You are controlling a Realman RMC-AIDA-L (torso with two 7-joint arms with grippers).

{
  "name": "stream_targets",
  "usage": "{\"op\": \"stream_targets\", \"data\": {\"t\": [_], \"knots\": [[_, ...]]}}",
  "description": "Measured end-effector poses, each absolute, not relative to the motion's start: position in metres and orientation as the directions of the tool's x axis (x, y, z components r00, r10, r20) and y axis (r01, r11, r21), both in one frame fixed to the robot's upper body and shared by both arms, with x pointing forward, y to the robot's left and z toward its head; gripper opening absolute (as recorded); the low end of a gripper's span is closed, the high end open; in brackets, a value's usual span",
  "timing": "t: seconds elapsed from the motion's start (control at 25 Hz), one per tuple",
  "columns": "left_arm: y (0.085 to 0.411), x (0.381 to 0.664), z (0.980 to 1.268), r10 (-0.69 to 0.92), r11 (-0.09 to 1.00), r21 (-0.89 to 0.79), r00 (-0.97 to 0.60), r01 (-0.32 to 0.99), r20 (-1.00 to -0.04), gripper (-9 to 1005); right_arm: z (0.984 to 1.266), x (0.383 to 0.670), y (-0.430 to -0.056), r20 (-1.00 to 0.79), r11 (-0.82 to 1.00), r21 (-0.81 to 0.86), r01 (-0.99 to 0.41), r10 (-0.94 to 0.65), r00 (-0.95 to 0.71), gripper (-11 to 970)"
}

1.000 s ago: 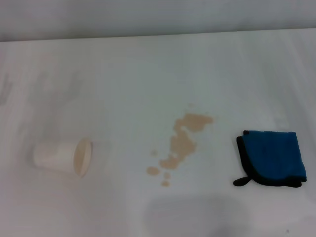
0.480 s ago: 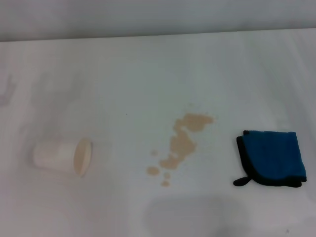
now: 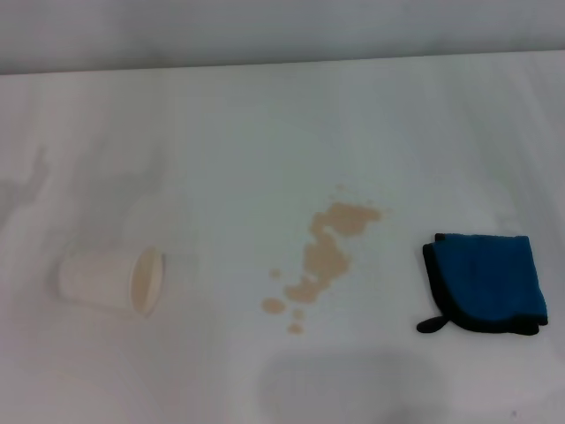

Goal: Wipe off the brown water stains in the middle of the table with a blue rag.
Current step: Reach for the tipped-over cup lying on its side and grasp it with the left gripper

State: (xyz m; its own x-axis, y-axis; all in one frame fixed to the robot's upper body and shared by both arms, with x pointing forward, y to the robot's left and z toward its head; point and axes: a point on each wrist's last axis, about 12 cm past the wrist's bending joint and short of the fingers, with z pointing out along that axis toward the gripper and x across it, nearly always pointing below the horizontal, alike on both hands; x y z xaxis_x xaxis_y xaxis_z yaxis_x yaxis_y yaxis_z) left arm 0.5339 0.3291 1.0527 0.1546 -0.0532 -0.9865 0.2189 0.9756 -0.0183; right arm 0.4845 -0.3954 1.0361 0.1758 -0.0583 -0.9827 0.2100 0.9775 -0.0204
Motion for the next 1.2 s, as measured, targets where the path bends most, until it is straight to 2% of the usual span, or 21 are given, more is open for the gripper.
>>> {"op": "stream_targets", "data": {"t": [0.08,0.28,0.44,0.52,0.72,0.92,1.2], "knots": [[0.333,0.530,1.055,-0.063,0.970,-0.025,0.152,0.240,-0.986,860,1.036,0.485,-0.396,-0.983,0.977,-0.024,0.211,-0.062,0.175,870],[0.364,0.516,1.079,-0.119,0.926,-0.072,0.106,0.370,-0.987,861,1.036,0.484,-0.397,-0.983,0.977,-0.025,0.212,-0.062,0.170,870],[0.379,0.514,1.098,-0.127,0.903,-0.081,0.083,0.421,-0.988,860,1.035,0.484,-0.397,-0.984,0.976,-0.025,0.215,-0.062,0.166,870],[0.397,0.513,1.121,-0.110,0.877,-0.086,0.023,0.473,-0.994,860,1.035,0.484,-0.397,-0.985,0.976,-0.025,0.215,-0.060,0.160,870],[0.417,0.517,1.147,-0.062,0.861,-0.114,-0.119,0.496,-0.991,861,1.033,0.484,-0.395,-0.986,0.977,-0.018,0.212,-0.053,0.159,870],[0.415,0.531,1.156,0.057,0.849,-0.078,-0.237,0.523,-0.970,860,1.033,0.483,-0.396,-0.986,0.976,-0.020,0.215,-0.054,0.155,870],[0.392,0.561,1.176,0.219,0.756,-0.096,-0.389,0.648,-0.895,861,1.033,0.481,-0.398,-0.986,0.975,-0.023,0.220,-0.058,0.156,869]]}}
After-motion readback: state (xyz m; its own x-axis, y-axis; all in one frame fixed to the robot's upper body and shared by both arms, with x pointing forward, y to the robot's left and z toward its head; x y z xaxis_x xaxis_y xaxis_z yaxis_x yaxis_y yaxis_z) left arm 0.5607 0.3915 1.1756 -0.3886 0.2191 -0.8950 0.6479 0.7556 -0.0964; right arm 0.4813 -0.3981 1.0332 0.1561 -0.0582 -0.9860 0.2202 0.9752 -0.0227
